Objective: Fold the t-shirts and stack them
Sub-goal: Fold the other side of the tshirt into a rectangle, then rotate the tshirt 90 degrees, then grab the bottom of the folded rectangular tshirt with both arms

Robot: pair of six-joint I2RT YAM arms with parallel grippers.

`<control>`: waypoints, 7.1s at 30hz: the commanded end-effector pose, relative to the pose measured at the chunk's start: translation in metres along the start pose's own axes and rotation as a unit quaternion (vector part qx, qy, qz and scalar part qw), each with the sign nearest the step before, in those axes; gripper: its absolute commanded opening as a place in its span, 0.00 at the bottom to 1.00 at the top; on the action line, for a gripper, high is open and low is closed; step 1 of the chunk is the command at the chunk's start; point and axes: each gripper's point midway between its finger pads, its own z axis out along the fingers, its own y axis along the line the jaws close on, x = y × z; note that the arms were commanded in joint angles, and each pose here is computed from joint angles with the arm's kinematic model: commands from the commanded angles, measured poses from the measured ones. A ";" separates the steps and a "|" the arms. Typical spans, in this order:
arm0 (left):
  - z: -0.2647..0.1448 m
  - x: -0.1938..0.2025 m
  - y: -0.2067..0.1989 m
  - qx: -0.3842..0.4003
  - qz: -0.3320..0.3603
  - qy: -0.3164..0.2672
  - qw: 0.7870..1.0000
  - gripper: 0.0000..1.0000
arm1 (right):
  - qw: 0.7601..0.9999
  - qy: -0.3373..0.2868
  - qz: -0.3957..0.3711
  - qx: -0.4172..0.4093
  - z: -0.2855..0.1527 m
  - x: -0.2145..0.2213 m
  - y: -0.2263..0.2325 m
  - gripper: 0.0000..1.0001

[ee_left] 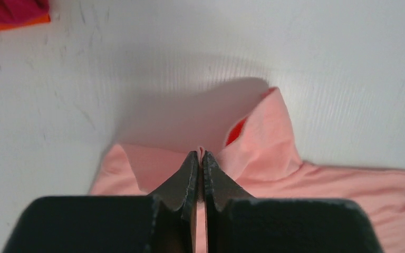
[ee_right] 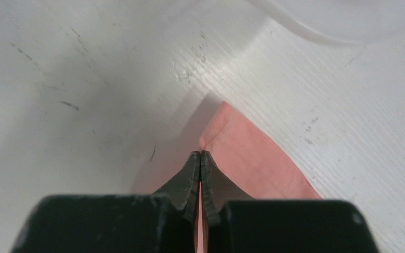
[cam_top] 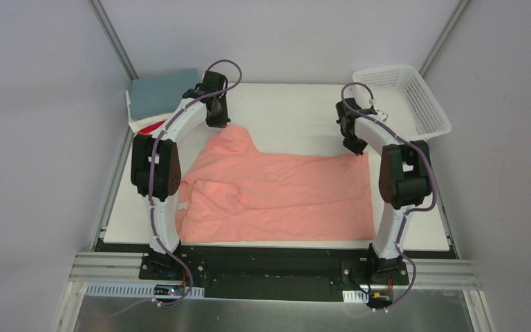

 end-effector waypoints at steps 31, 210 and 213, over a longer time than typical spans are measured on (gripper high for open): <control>-0.204 0.171 0.042 0.099 -0.109 -0.146 0.978 0.00 | 0.992 -0.039 0.006 -0.119 -0.101 0.036 -0.098 0.00; -0.157 0.034 -0.197 0.332 0.022 -0.068 0.940 0.99 | 0.878 0.165 -0.152 -0.423 -0.191 0.228 -0.094 0.99; -0.150 0.102 -0.150 0.242 -0.019 -0.052 0.969 0.99 | 0.896 0.179 -0.142 -0.381 -0.174 0.234 -0.110 0.99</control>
